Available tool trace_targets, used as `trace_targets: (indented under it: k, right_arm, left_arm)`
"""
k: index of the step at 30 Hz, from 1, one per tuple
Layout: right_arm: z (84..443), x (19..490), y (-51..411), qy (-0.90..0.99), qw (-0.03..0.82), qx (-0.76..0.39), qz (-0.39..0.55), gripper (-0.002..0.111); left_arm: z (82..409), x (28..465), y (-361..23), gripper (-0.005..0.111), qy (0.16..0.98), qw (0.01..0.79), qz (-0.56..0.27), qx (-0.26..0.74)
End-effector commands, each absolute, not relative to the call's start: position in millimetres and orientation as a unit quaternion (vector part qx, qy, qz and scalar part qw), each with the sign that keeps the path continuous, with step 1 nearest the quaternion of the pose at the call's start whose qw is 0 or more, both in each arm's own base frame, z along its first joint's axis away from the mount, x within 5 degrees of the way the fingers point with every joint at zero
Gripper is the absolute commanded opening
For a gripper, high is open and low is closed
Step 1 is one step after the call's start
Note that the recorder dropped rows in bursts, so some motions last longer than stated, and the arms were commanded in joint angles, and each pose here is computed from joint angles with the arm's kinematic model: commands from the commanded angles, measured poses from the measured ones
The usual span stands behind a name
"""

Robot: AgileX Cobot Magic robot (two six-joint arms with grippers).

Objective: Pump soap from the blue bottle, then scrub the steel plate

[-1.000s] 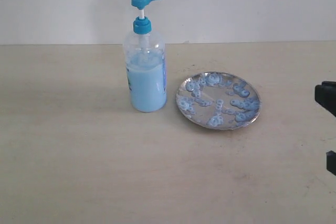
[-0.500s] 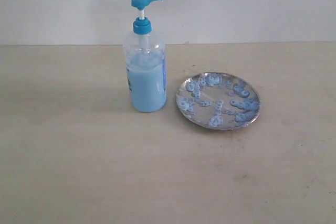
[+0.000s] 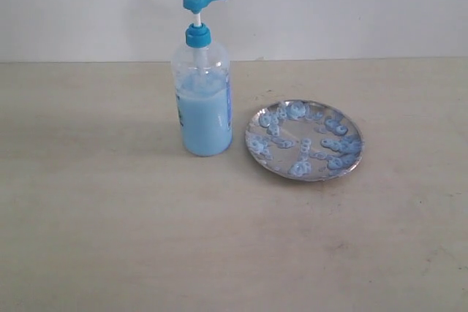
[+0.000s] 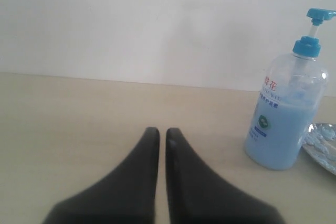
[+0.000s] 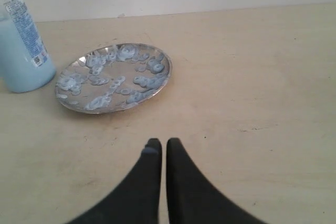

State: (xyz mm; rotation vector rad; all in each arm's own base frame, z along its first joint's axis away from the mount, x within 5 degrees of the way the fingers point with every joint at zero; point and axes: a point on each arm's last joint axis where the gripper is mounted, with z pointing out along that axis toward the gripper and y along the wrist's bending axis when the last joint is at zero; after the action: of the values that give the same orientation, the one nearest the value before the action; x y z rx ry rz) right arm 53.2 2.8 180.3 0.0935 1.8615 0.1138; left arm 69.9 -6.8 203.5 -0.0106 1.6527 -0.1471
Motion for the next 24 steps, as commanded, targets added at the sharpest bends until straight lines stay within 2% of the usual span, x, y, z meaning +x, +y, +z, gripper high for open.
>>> trace_targets:
  k: [1,16,18,20,22,24]
  right_arm:
    - [181,54,3,0.798,0.600,0.038,0.046,0.000]
    - [181,54,3,0.797,0.600,0.038,0.046,0.000]
    - [181,54,3,0.797,0.600,0.038,0.046,0.000]
    - [181,54,3,0.797,0.600,0.038,0.046,0.000]
    - [181,54,3,0.797,0.600,0.038,0.046,0.000]
    - [181,54,3,0.797,0.600,0.038,0.046,0.000]
  left_arm:
    - [203,69,-7,0.004,0.733,0.677,-0.064,-0.002]
    - [203,69,-7,0.004,0.734,0.677,-0.065,-0.002]
    - [204,69,-4,0.004,0.724,0.669,-0.134,-0.099]
    - [222,68,-5,0.004,0.692,0.680,-0.193,-0.146]
    - [238,64,-4,0.004,0.675,0.708,-0.171,-0.116]
    - [254,59,-4,0.004,0.657,0.745,-0.103,-0.048]
